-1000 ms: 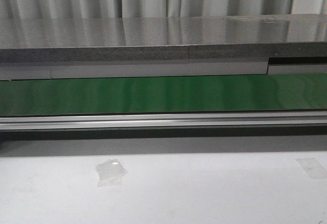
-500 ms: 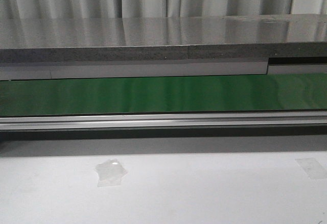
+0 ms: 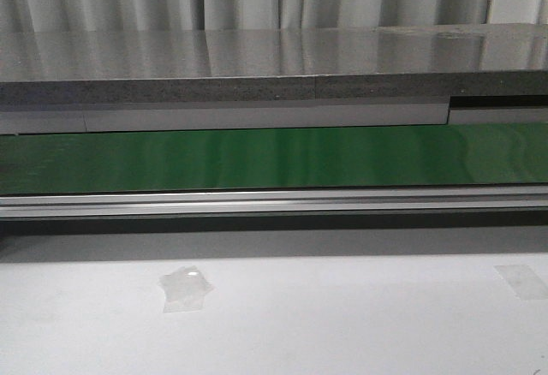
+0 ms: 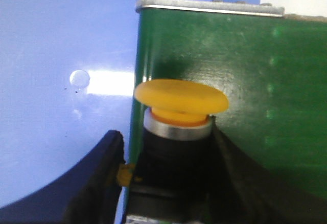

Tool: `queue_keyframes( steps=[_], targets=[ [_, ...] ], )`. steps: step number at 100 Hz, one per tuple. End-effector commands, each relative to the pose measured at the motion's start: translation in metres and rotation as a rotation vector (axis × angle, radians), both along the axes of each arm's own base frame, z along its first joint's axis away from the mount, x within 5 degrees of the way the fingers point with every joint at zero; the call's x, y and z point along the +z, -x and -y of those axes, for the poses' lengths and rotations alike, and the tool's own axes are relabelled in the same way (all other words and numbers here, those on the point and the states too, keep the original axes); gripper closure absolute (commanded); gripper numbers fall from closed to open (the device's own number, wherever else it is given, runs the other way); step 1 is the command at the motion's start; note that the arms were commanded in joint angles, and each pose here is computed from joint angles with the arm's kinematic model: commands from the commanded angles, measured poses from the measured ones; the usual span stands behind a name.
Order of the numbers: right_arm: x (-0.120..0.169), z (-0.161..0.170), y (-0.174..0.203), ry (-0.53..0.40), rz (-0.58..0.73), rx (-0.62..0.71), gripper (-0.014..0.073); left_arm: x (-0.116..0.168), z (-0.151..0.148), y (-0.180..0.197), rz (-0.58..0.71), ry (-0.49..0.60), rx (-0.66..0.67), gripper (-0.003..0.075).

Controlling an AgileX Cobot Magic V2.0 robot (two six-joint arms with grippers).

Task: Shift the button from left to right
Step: 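Lift the button and set it on the belt beside the tray, release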

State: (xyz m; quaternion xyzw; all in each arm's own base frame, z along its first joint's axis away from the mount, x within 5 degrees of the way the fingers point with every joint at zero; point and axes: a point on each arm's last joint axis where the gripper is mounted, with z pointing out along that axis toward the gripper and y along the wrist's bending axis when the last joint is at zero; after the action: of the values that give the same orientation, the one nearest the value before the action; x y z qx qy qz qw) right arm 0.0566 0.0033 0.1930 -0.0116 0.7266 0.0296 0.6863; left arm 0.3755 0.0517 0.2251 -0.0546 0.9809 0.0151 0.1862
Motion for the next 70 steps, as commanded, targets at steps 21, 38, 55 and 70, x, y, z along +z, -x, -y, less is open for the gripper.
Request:
queue_keyframes(
  steps=[21,38,55,70],
  targets=[
    [0.014,0.0,0.002,0.003,0.125,-0.002,0.0663,0.026,0.004,-0.002,0.11,0.002,-0.022,0.0118],
    [0.014,0.0,0.002,0.003,0.125,-0.002,0.0663,0.03,0.006,0.001,0.109,0.017,-0.031,0.0099],
    [0.014,0.0,0.002,0.003,0.125,-0.002,0.0663,0.051,0.011,0.009,0.164,0.048,-0.056,0.0099],
    [0.014,0.0,0.002,0.003,0.125,-0.002,0.0663,0.084,0.014,0.023,0.258,0.046,-0.061,0.0099]
  ],
)
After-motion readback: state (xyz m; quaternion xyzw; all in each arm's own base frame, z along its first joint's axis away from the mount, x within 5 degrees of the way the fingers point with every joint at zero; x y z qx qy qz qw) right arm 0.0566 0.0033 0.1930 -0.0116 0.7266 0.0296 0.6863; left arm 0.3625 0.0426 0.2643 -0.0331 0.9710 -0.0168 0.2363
